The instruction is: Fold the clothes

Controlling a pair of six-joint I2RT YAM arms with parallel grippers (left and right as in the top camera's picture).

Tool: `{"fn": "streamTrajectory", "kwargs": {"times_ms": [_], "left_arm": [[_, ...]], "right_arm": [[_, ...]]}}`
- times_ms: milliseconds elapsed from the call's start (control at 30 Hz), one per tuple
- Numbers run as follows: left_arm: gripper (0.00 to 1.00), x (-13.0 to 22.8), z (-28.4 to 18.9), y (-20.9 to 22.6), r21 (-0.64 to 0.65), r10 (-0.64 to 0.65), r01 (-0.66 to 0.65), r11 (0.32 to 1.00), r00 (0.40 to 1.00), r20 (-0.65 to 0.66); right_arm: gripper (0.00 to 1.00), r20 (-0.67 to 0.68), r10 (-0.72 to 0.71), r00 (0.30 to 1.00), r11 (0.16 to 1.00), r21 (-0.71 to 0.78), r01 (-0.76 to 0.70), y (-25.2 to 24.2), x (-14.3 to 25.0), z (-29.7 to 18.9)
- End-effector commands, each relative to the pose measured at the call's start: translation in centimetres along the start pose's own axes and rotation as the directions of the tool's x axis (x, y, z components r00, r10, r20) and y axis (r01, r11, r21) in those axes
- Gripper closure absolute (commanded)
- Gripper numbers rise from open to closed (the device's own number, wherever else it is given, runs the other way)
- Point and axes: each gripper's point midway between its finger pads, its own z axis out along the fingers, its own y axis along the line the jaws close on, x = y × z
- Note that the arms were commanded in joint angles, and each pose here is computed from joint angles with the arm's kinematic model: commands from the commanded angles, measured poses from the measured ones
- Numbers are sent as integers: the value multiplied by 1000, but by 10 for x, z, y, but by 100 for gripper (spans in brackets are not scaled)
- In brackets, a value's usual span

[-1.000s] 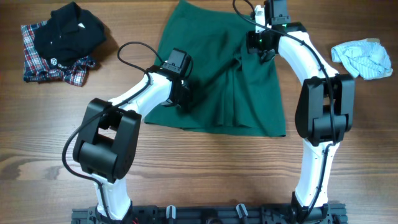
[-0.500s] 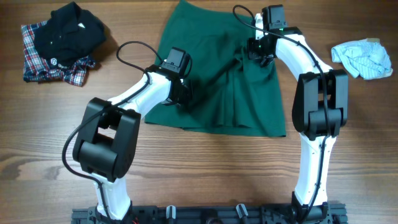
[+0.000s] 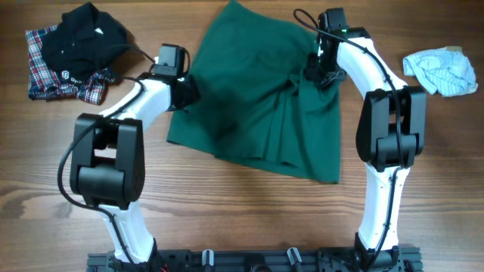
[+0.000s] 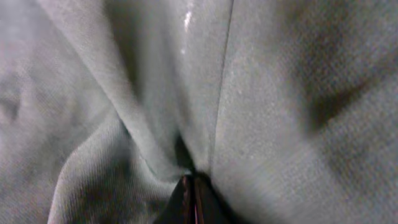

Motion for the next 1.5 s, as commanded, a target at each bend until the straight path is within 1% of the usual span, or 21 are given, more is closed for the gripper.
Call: {"fn": "streamTrajectory", "kwargs": {"times_ms": [0,133,200,267,367,433,500,567,633,667,700,733,767,800,833,900,967,1033,1067,1467], "left_arm": [[96,-4,8,4,-7,30,-30,1000,999,21],[96,-21,7,-5,28,30,-33,999,995,91],[96,-29,6,-9,43,30,-35,998,992,122],[96,-36,5,-13,58,29,-38,998,988,153],[96,-44,3,-18,74,37,-52,996,982,188],[96,-46,-1,-23,86,60,-78,993,979,194],[96,-47,-13,-31,114,65,-89,989,978,198],[96,-45,-30,-39,121,97,-123,985,974,203],[96,-36,-49,-48,130,115,-140,982,976,183],[96,-27,-61,-56,151,128,-153,977,979,161],[96,-19,-70,-63,173,137,-161,972,981,140],[96,-8,-78,-70,193,146,-165,967,983,112],[96,5,-87,-76,209,132,-144,967,989,72],[96,23,-94,-83,224,110,-110,968,994,13],[96,34,-96,-86,229,92,-83,970,995,-30],[96,59,-94,-85,194,31,-5,981,991,-129],[96,78,-87,-80,151,32,-2,988,981,-193],[96,87,-80,-74,116,2,26,993,972,-236],[96,91,-76,-71,101,-2,29,994,967,-253],[96,123,-28,-45,-21,-33,26,999,925,-378]], "right_arm": [[96,-209,95,973,994,68,-83,-15,55,26],[96,-350,123,929,992,28,-120,-6,87,17],[96,-429,133,893,989,5,-145,2,105,9],[96,-495,125,860,991,16,-135,6,123,1],[96,-534,104,839,994,34,-102,12,137,-6],[96,-487,102,867,995,58,-85,12,128,-5],[96,-404,124,906,992,78,-101,10,110,-10],[96,-316,130,940,991,59,-118,9,89,-23],[95,-221,139,965,990,68,-127,1,69,-39],[90,-141,147,979,987,80,-137,-7,52,-54],[83,-92,148,985,987,80,-141,-11,42,-64],[70,-46,135,990,989,69,-132,-13,32,-75],[60,10,107,994,993,45,-108,-12,20,-88],[55,72,89,993,996,24,-91,-11,9,-102],[52,112,66,992,998,6,-67,-9,1,-109],[51,172,17,985,999,-49,-9,2,-13,-118],[56,187,-6,982,994,-103,25,13,-17,-119],[60,196,0,981,994,-111,22,14,-19,-120],[62,203,1,979,993,-112,23,15,-21,-120],[62,209,2,978,993,-114,23,15,-23,-120]]}}
